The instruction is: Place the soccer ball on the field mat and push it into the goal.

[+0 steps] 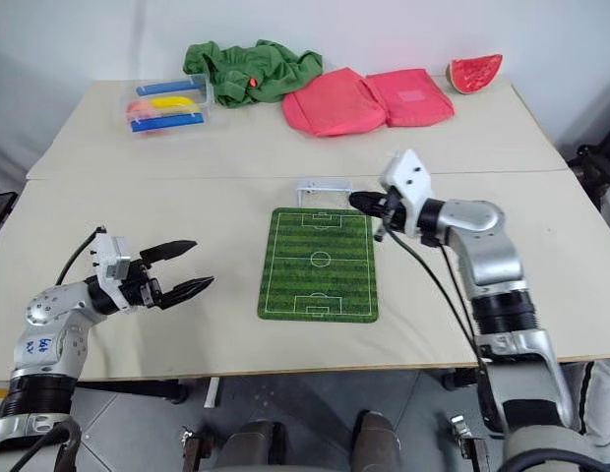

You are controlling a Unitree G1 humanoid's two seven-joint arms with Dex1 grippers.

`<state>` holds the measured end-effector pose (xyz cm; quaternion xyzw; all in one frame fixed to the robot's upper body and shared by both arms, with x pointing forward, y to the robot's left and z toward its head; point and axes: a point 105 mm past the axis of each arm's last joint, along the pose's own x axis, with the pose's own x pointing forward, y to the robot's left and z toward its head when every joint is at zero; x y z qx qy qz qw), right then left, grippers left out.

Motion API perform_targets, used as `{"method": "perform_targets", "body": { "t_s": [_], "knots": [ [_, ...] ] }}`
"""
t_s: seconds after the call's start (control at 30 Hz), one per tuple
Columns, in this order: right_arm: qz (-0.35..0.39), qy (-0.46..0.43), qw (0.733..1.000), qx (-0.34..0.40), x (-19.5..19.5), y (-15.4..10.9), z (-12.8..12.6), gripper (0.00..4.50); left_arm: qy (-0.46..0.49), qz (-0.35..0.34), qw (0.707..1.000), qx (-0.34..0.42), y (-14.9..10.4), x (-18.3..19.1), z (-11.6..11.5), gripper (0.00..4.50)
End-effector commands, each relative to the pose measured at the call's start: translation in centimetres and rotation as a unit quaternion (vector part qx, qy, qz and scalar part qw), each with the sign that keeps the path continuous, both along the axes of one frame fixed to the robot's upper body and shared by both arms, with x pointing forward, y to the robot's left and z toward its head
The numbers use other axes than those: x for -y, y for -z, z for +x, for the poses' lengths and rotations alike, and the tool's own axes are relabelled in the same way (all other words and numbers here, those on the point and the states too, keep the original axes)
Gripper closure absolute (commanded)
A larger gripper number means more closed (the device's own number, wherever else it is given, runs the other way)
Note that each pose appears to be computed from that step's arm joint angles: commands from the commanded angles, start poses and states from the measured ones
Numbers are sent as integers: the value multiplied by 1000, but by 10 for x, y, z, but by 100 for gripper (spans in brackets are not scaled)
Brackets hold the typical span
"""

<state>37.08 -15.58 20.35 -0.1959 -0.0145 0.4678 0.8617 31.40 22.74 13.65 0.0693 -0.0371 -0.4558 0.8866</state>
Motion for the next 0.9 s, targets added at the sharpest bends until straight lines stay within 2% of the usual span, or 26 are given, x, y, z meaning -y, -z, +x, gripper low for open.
{"method": "perform_targets", "body": {
  "t_s": [0.03, 0.1, 0.23, 0.37, 0.83, 0.9],
  "knots": [
    [-24, -41, 999, -19, 27, 7, -19, 356, -30, -8, 999, 22, -13, -17, 3, 0],
    [-28, -42, 998, -26, 41, 11, -23, 288, -42, -13, 999, 21, -14, -26, 3, 0],
    [-39, -5, 995, -94, 92, 37, -32, 148, -79, -16, 997, -1, -6, -56, -5, 0],
    [-33, 14, 994, -106, 117, 45, -38, 11, -99, -19, 995, -12, -2, -71, -10, 0],
    [-39, 60, 993, -95, 146, 55, -41, 4, -139, -42, 989, -24, 1, -93, -18, 0],
    [-34, 81, 993, -83, 148, 57, -41, 4, -136, -24, 990, 1, 0, -88, -21, 0]
  ]
}}
